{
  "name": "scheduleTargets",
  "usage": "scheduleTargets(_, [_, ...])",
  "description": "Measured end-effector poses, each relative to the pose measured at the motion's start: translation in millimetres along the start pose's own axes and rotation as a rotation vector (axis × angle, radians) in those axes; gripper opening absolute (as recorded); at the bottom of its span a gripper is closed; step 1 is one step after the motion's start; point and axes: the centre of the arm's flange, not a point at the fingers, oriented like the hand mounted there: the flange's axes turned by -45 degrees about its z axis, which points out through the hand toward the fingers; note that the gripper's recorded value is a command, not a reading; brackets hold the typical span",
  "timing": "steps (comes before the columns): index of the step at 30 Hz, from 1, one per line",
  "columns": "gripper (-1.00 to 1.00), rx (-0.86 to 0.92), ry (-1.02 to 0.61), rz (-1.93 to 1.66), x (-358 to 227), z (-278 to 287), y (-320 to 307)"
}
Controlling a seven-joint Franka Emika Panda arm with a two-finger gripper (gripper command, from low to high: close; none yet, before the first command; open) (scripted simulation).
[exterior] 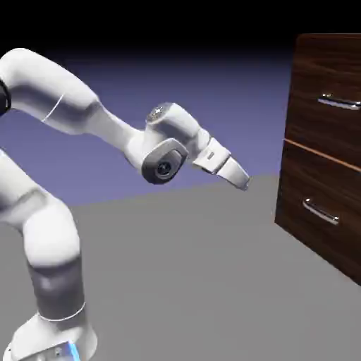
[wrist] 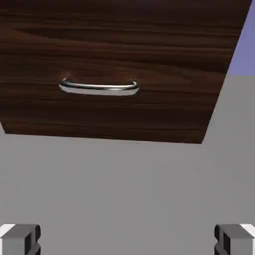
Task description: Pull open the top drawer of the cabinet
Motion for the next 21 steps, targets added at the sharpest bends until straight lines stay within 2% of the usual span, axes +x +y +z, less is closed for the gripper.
scheduleTargets(11, [0.00, -0.202, 0.325, 0.015, 103, -142, 72])
scheduleTargets(21, [0.00, -0.387, 0.581, -0.140, 158, -262, 48])
